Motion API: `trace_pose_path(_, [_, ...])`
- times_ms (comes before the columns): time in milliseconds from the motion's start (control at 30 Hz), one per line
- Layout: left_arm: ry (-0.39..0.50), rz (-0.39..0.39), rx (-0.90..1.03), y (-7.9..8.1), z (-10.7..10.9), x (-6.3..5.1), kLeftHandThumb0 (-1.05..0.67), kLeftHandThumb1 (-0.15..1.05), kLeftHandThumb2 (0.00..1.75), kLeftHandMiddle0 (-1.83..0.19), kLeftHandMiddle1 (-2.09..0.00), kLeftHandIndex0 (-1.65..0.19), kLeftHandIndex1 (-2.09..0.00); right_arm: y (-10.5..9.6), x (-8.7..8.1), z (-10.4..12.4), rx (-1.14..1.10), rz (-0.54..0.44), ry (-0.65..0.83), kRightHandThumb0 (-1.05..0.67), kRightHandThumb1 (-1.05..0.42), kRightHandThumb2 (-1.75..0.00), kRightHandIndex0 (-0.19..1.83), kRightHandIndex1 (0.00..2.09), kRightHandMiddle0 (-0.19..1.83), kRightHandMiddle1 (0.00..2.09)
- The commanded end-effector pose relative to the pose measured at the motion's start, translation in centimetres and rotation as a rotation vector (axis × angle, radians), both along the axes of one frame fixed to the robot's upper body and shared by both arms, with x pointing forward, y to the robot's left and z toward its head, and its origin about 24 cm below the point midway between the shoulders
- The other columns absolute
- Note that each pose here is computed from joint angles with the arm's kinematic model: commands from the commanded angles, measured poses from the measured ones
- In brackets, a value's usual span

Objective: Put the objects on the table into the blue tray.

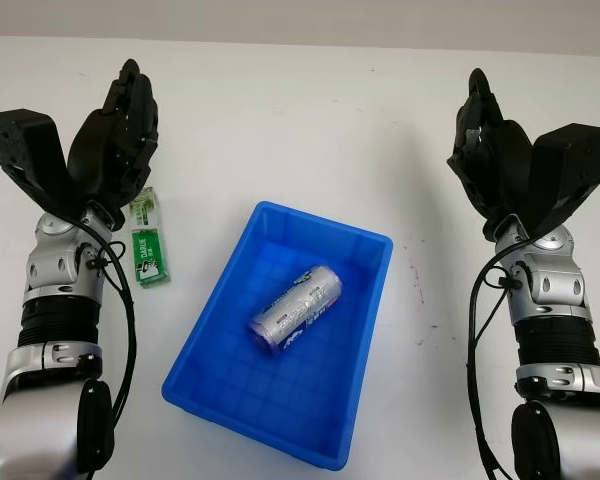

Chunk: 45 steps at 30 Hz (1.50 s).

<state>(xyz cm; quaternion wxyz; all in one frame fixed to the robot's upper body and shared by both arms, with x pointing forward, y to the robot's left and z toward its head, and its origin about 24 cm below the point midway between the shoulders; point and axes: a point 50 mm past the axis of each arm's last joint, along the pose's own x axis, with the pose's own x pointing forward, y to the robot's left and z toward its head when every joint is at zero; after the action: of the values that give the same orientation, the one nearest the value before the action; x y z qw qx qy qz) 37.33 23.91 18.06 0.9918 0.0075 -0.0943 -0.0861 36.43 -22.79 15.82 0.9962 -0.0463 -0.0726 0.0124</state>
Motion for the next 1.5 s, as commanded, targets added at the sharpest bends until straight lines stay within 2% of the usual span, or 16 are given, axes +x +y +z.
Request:
trace_pose_path(0, [-0.104,-0.037,0.092,0.0,3.9,-0.1,-0.73,1.05,0.39,0.19,0.0,0.19,0.0,0.1,-0.2,0.3,0.011,0.008,-0.016,-0.75,-1.05,-0.88,-0.19,0.0,-0.19,0.0])
trace_pose_path(100, [-0.146,-0.096,0.244,0.0,6.3,-0.5,-0.74,1.05,0.28,0.19,0.0,0.19,0.0,0.2,-0.1,0.4,0.021,0.016,-0.022,-0.75,-1.05,-0.88,-0.19,0.0,-0.19,0.0])
trace_pose_path(133, [-0.149,-0.146,0.345,0.1,7.5,-0.8,-0.76,1.03,0.23,0.19,0.0,0.19,0.0,0.3,-0.1,0.4,0.021,0.019,-0.021,-0.75,-1.05,-0.89,-0.19,0.0,-0.19,0.0])
trace_pose_path(233, [-0.139,-0.286,0.597,0.2,10.1,-1.7,-0.79,0.91,0.09,0.19,0.0,0.19,0.0,0.5,-0.1,0.4,0.024,0.023,-0.019,-0.76,-1.05,-0.9,-0.19,0.0,-0.19,0.0])
trace_pose_path(367, [-0.119,-0.364,0.861,-0.2,11.7,-2.5,-0.7,0.79,0.03,0.17,-0.02,0.17,-0.02,0.7,0.0,0.3,0.02,0.023,-0.013,-0.75,-1.05,-0.89,-0.19,0.0,-0.19,0.0])
trace_pose_path(467, [-0.087,-0.366,1.069,-0.4,12.2,-2.8,-0.64,0.78,0.04,0.19,-0.01,0.19,-0.02,0.8,0.0,0.2,0.021,0.024,-0.009,-0.75,-1.05,-0.87,-0.19,0.0,-0.19,0.0])
trace_pose_path(567, [-0.118,-0.344,1.367,-0.8,12.6,-3.4,-0.58,0.77,0.05,0.19,-0.01,0.19,-0.02,0.8,0.0,0.2,0.021,0.023,-0.007,-0.74,-1.05,-0.87,-0.19,0.0,-0.19,0.0])
trace_pose_path(667, [-0.261,-0.253,1.699,-1.1,12.2,-4.0,-0.49,0.77,0.05,0.18,-0.02,0.17,-0.02,0.9,0.1,0.1,0.021,0.025,-0.004,-0.74,-1.05,-0.87,-0.19,0.0,-0.19,0.0])
trace_pose_path(733, [-0.372,-0.193,1.836,-0.7,11.7,-4.0,-0.43,0.77,0.05,0.17,-0.04,0.15,-0.04,1.1,0.1,0.1,0.027,0.023,-0.007,-0.73,-1.05,-0.87,-0.19,0.0,-0.19,0.0])
trace_pose_path(800, [-0.472,-0.164,1.914,0.0,11.3,-3.9,-0.41,0.78,0.05,0.16,-0.05,0.14,-0.05,1.2,0.1,-0.1,0.034,0.021,-0.005,-0.72,-1.05,-0.87,-0.19,0.0,-0.19,0.0])
trace_pose_path(867, [-0.553,-0.178,1.997,0.7,10.9,-3.9,-0.41,0.79,0.06,0.13,-0.06,0.12,-0.06,1.2,0.0,-0.2,0.039,0.018,0.004,-0.72,-1.05,-0.87,-0.19,0.0,-0.19,0.0])
trace_pose_path(1067, [-0.699,-0.303,2.238,1.6,9.9,-4.5,-0.43,0.83,0.07,0.1,-0.07,0.09,-0.07,1.4,-0.1,-0.4,0.052,0.009,0.004,-0.69,-1.05,-0.88,-0.19,0.0,-0.19,0.0])
trace_pose_path(1200, [-0.772,-0.395,2.318,2.0,9.2,-4.8,-0.23,0.98,0.09,0.08,-0.07,0.08,-0.07,1.5,-0.1,-0.8,0.076,0.013,0.016,-0.7,-1.05,-0.86,-0.19,0.0,-0.19,0.0])
trace_pose_path(1267, [-0.805,-0.415,2.32,2.2,9.1,-4.8,-0.2,1.0,0.08,0.06,-0.07,0.06,-0.07,1.6,0.0,-0.8,0.075,0.009,0.018,-0.7,-1.05,-0.85,-0.19,0.0,-0.19,0.0])
trace_pose_path(1367, [-0.793,-0.478,2.317,2.4,8.6,-5.0,-0.36,0.96,0.05,0.06,-0.06,0.07,-0.07,1.6,0.0,-0.9,0.066,0.01,0.027,-0.71,-1.05,-0.85,-0.19,0.0,-0.19,0.0])
trace_pose_path(1467, [-0.749,-0.521,2.304,2.5,8.1,-5.0,-0.4,0.96,0.06,0.09,-0.05,0.09,-0.05,1.7,0.1,-0.8,0.057,0.01,0.032,-0.71,-1.05,-0.85,-0.19,0.0,-0.19,0.0])
